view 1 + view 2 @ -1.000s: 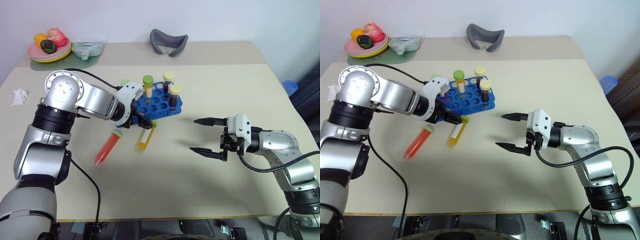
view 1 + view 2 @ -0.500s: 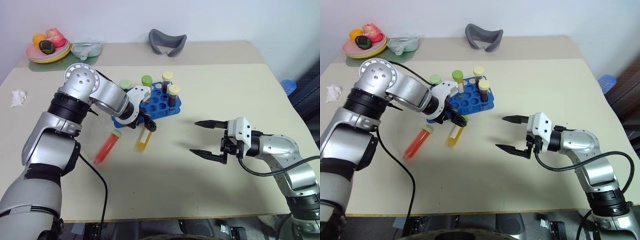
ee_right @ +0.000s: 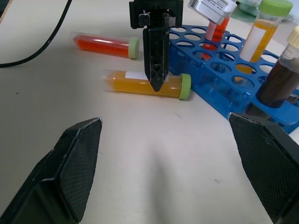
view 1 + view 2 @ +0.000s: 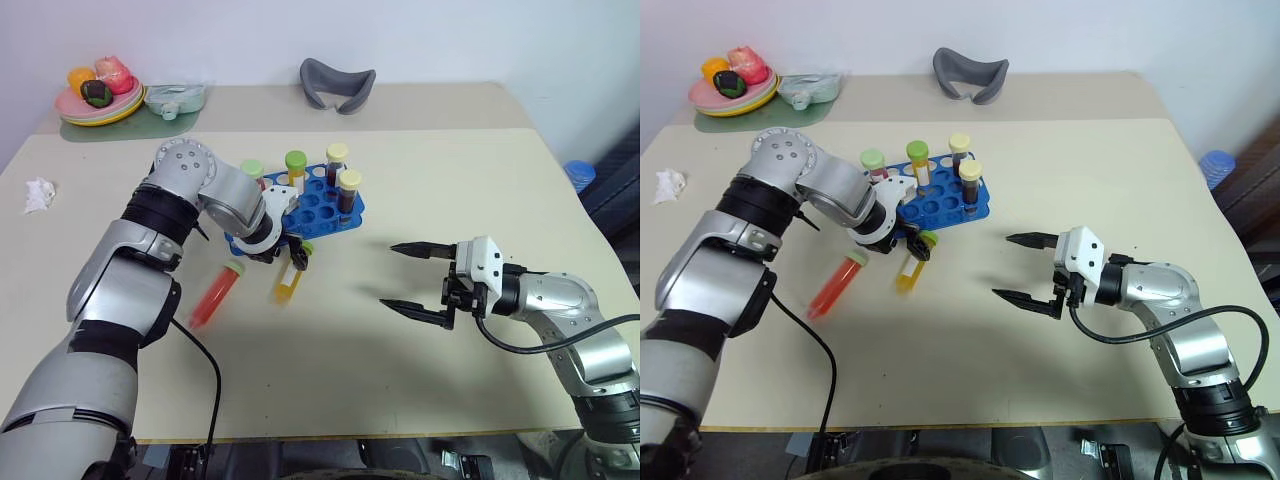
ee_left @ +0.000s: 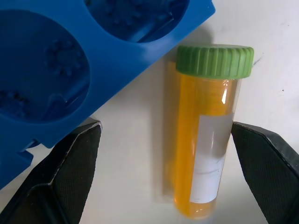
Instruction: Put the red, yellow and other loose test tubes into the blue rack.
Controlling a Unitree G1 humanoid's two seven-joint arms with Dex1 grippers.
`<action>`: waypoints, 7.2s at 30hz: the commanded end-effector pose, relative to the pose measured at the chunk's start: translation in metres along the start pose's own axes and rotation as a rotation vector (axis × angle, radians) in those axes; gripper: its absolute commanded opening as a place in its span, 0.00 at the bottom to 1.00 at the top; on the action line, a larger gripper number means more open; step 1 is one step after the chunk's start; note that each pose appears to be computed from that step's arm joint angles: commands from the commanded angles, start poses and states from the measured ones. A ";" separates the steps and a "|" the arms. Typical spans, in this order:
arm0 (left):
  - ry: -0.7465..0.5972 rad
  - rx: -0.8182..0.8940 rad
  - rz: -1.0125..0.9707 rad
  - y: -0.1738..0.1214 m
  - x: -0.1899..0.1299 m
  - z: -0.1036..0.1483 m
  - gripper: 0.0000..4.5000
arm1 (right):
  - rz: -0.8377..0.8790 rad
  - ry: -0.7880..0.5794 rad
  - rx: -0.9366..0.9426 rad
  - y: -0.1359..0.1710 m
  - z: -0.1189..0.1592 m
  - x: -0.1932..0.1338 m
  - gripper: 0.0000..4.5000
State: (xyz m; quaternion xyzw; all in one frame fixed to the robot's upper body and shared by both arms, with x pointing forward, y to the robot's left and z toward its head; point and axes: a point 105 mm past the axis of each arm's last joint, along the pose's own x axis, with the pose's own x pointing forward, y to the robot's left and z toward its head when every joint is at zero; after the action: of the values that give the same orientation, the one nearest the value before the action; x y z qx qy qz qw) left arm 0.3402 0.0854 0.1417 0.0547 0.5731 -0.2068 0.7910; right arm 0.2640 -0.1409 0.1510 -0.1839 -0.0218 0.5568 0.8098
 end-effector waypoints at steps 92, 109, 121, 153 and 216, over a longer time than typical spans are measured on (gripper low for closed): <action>-1.602 0.574 -0.002 -0.041 -0.023 0.069 0.18 | -0.505 0.095 0.093 -0.014 0.033 -0.056 1.00; -1.694 0.457 -0.047 -0.040 -0.054 0.066 0.18 | -0.506 0.126 0.093 -0.010 0.032 -0.065 1.00; -1.549 0.409 0.038 -0.016 -0.038 0.057 0.18 | -0.449 0.053 0.073 -0.004 0.045 -0.056 1.00; -1.493 0.475 -0.022 -0.020 -0.024 0.062 0.18 | -0.506 0.044 0.069 0.002 0.034 -0.061 1.00; -1.148 0.731 -0.637 0.001 -0.048 -0.031 0.94 | -0.451 0.001 0.072 -0.014 0.035 -0.033 1.00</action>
State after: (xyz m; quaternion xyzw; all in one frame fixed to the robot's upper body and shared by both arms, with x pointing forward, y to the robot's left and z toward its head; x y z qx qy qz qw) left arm 0.3045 0.1074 0.1636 0.0309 -0.0356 -0.5885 0.8071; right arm 0.2557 -0.1677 0.1883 -0.1439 -0.0287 0.3628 0.9203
